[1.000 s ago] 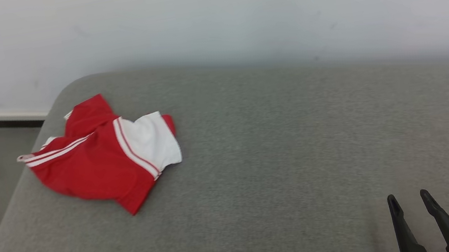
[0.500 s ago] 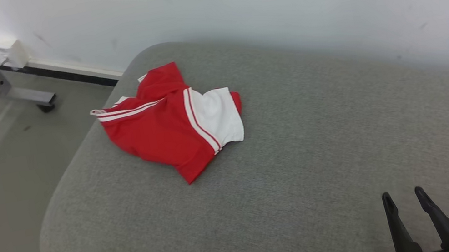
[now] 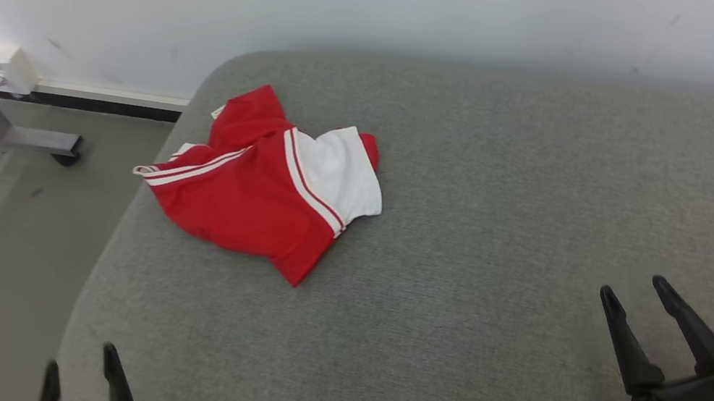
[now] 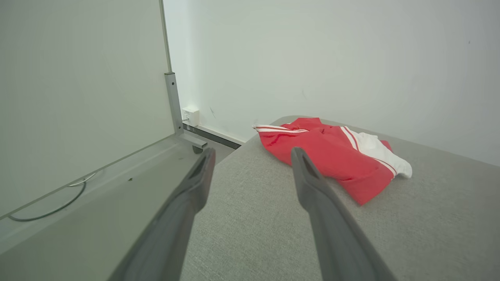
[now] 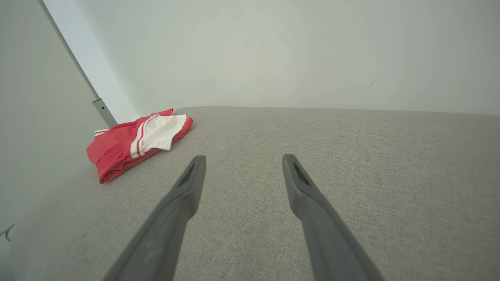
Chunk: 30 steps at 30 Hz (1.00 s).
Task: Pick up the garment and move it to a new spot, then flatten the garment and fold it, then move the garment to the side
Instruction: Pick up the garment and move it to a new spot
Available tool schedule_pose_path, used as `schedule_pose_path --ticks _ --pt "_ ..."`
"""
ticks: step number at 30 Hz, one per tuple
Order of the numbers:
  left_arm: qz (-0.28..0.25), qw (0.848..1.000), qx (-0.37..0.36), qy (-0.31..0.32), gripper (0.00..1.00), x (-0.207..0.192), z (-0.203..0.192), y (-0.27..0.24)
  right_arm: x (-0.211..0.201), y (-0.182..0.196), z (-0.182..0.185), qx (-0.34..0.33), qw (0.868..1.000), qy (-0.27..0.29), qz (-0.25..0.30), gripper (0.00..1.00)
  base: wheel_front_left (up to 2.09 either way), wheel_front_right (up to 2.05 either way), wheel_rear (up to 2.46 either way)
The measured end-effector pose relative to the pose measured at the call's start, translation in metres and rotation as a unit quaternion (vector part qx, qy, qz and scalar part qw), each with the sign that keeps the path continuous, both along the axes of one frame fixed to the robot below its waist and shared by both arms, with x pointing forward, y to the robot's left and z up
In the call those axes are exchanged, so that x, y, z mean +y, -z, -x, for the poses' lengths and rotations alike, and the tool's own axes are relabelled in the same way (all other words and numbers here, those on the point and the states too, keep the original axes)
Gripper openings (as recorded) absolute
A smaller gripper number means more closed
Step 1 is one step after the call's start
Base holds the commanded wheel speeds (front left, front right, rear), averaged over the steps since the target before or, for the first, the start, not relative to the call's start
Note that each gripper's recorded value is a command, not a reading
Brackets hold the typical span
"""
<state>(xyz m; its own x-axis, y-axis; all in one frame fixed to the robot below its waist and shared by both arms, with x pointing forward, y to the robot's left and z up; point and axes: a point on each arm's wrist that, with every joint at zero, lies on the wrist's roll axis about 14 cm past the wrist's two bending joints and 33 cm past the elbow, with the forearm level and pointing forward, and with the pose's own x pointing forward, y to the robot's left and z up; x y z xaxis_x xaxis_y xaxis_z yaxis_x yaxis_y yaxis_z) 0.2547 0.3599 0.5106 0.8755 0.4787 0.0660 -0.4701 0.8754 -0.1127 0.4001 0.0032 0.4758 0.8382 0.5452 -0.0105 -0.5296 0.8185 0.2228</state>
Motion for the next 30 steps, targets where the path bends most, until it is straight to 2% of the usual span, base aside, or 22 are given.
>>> schedule_pose_path --ticks 11,16,23,30 --pt "-0.044 0.995 -0.065 0.057 1.00 0.018 -0.121 -0.079 -0.043 -0.005 -0.037 -0.023 0.998 0.059 0.014 1.00 0.00 0.00 0.00" --pt "-0.053 0.993 -0.074 0.069 1.00 0.024 -0.175 -0.097 -0.073 0.003 -0.049 -0.022 0.995 0.100 0.021 1.00 0.00 0.00 0.00" --pt "-0.052 0.993 -0.028 0.104 1.00 0.014 -0.245 -0.074 -0.116 0.021 -0.056 -0.009 0.987 0.159 0.033 1.00 0.00 0.00 0.00" --pt "-0.015 0.988 0.074 0.132 1.00 -0.001 -0.293 -0.006 -0.153 0.039 -0.052 0.011 0.977 0.208 0.052 1.00 0.00 0.00 0.00"
